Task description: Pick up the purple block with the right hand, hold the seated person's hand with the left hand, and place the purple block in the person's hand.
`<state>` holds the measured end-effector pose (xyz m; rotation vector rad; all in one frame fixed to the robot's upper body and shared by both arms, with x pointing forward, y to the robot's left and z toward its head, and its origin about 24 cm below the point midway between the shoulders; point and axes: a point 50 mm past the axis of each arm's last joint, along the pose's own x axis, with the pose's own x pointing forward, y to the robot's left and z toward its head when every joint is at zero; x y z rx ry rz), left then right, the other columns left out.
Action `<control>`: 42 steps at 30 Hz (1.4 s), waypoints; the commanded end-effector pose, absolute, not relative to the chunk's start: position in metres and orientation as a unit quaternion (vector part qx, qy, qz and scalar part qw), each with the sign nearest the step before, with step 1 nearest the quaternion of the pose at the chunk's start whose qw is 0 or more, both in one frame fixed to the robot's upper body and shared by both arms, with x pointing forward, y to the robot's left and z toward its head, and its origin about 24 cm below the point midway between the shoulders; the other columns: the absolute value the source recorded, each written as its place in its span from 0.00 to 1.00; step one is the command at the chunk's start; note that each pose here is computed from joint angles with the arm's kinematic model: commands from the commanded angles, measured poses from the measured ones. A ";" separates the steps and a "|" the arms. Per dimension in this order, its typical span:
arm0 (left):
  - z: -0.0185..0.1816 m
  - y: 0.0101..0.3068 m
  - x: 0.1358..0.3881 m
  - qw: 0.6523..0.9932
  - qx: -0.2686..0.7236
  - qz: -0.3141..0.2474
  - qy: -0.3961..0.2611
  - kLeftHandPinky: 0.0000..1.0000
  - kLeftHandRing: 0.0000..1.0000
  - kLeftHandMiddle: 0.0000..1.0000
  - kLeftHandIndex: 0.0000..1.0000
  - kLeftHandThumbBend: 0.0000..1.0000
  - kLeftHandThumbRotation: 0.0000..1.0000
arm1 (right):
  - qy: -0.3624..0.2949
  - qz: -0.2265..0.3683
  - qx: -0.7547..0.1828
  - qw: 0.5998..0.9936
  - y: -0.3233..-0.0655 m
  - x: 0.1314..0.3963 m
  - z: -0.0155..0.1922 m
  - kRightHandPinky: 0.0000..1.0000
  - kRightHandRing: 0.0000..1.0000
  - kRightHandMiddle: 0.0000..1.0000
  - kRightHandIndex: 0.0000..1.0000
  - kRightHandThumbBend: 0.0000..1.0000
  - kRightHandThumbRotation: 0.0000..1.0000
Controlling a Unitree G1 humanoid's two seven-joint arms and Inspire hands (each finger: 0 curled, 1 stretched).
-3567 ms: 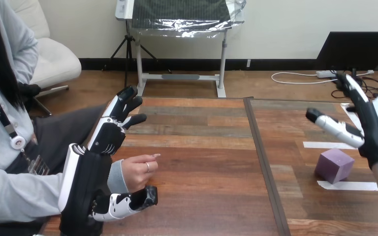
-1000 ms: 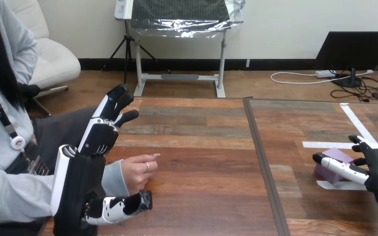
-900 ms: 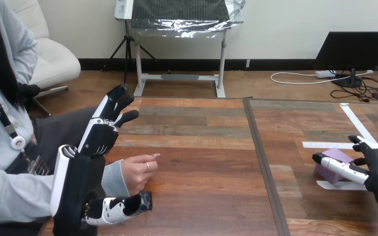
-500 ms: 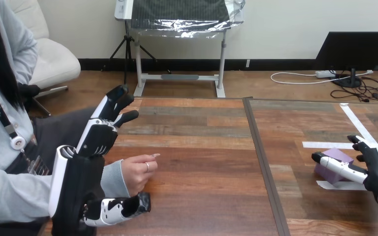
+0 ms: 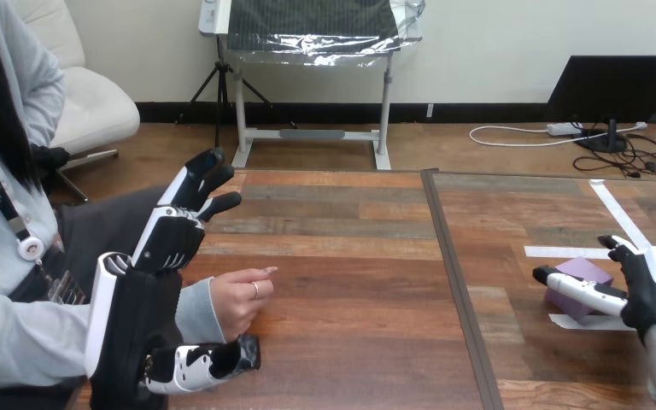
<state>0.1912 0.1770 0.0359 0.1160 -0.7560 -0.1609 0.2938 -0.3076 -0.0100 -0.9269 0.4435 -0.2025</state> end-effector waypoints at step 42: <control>0.059 0.163 0.195 0.893 0.041 -0.100 -0.437 0.85 0.92 0.94 0.91 1.00 0.68 | 0.242 -0.161 -0.523 0.801 -0.312 0.306 0.002 0.18 0.28 0.39 0.54 0.73 0.01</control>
